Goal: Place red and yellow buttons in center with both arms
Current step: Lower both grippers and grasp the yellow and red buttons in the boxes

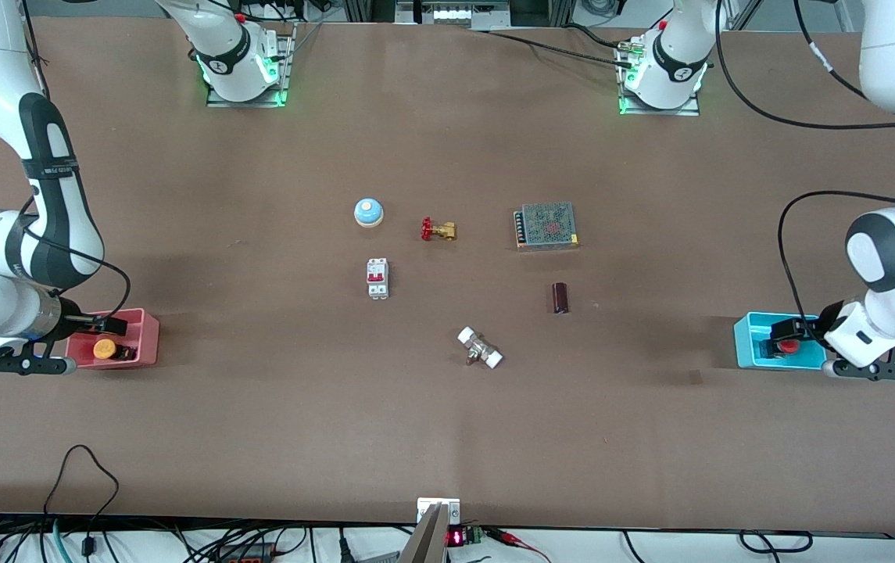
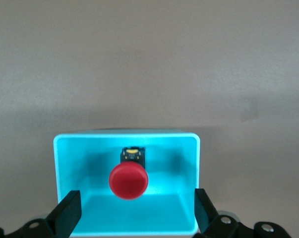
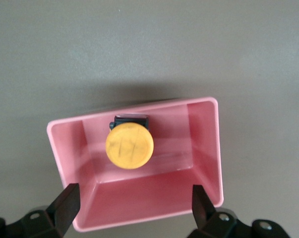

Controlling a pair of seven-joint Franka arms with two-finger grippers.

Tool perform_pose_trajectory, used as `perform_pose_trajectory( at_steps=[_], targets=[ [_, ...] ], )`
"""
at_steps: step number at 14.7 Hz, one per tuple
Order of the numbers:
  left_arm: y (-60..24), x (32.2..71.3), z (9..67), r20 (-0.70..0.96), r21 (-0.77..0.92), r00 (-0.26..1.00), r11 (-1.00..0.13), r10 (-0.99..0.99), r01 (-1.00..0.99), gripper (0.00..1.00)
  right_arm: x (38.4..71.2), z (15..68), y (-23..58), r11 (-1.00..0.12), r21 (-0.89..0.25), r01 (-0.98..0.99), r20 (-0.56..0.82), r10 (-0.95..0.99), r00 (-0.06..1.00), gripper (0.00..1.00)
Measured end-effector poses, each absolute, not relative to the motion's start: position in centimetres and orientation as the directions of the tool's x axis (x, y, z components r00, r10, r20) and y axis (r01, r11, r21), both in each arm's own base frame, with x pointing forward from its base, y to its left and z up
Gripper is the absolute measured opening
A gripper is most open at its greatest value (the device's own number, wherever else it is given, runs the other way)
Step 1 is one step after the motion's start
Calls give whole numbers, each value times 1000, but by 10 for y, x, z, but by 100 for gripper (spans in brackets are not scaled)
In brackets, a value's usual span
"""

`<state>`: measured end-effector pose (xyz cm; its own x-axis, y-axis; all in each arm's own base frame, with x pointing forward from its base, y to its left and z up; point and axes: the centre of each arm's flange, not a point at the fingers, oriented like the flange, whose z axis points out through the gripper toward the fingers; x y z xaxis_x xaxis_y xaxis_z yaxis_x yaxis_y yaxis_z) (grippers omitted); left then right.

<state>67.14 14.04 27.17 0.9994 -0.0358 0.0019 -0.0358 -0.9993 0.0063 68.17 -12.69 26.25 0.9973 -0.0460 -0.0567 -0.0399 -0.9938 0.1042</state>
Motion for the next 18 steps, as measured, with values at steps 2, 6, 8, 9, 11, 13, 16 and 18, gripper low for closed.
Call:
perform_pose_trajectory(
  at_steps=[2, 6, 8, 9, 11, 13, 16, 18],
  targets=[
    [141, 673, 261, 3, 3, 999, -999, -39, -39, 100, 684, 254, -127, -994, 105, -30, -44, -35, 998, 100],
    [147, 672, 241, 1, -2, 999, -999, -50, -50, 100, 687, 237, -127, -994, 105, -20, -25, -23, 999, 100],
    [157, 669, 228, 8, -9, 998, -998, -58, -58, 100, 688, 231, -127, -994, 106, -18, -20, -21, 1000, 100],
    [165, 667, 223, 11, -11, 998, -998, -57, -57, 100, 689, 228, -127, -994, 106, -18, -21, -20, 1000, 100],
    [172, 665, 218, 12, -9, 999, -999, -52, -52, 100, 690, 226, -127, -994, 106, -18, -21, -20, 1000, 100],
    [169, 666, 218, 20, 9, 999, -999, -39, -39, 100, 694, 226, -128, -994, 107, -18, -13, -19, 1000, 100],
    [162, 668, 218, 28, 38, 999, -999, -24, -25, 100, 699, 228, -128, -994, 110, -18, -2, -18, 1000, 93],
    [159, 668, 217, 29, 48, 999, -999, -20, -21, 100, 699, 227, -128, -994, 109, -17, -3, -18, 1000, 87]
  ],
)
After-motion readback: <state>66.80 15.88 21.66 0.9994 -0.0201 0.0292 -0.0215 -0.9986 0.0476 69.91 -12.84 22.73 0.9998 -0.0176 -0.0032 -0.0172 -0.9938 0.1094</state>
